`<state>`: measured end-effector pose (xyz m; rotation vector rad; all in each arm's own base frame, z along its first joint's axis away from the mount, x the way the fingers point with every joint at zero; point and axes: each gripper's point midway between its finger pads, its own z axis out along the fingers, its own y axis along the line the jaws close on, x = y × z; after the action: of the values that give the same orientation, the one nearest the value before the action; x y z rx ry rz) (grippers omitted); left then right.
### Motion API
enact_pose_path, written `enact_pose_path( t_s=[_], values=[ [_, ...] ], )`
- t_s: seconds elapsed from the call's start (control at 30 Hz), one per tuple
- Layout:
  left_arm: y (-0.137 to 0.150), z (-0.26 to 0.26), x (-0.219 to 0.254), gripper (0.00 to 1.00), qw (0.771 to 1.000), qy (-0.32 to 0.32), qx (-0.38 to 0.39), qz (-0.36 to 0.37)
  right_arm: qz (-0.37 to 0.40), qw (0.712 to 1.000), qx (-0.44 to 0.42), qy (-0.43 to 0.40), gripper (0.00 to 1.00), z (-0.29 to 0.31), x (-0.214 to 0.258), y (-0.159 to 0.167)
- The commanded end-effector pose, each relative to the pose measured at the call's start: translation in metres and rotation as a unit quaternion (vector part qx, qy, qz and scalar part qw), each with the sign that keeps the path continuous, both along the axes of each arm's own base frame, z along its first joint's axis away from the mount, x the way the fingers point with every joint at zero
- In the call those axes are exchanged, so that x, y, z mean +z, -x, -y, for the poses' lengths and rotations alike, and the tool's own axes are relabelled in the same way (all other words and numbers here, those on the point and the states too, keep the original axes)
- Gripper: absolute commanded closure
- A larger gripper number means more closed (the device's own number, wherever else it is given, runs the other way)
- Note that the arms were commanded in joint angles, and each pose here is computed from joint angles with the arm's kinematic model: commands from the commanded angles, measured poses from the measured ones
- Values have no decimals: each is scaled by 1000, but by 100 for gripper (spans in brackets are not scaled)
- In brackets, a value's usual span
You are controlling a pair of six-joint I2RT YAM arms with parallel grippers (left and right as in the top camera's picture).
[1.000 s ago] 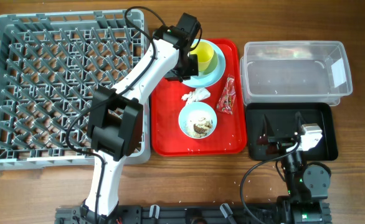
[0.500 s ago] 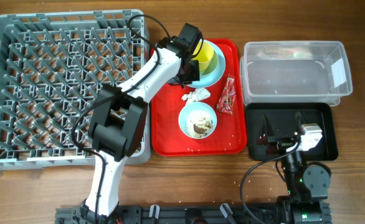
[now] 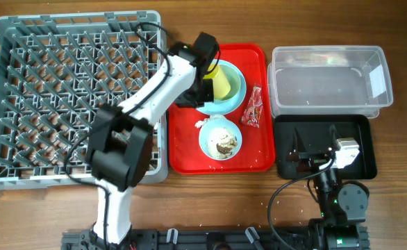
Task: Sort waste into correct bins and load items into the dishwasher rack
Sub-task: 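Move the left gripper over the yellow cup and lower into it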
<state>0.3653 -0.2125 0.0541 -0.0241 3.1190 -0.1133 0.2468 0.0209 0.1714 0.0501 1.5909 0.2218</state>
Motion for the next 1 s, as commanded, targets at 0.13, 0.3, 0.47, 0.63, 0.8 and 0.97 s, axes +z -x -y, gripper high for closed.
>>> enact_pose_path(
  t_s=[0.13,0.3,0.47,0.63,0.8,0.97],
  values=[
    [-7,6,57,96,997,41,-1,68,3,1000,-1,-6,0,0,1,0],
    [-40,27,71,76,986,82,-5,143,3,1000,-1,-6,0,0,1,0],
    [-73,42,92,56,966,98,-57,232,3,1000,-1,-6,0,0,1,0],
    [-103,63,120,41,930,114,-127,325,3,1000,-1,-6,0,0,1,0],
    [-94,76,110,44,931,141,-147,302,3,1000,-1,-6,0,0,1,0],
    [-82,79,73,47,945,124,-163,255,3,1000,-1,-6,0,0,1,0]
  ],
)
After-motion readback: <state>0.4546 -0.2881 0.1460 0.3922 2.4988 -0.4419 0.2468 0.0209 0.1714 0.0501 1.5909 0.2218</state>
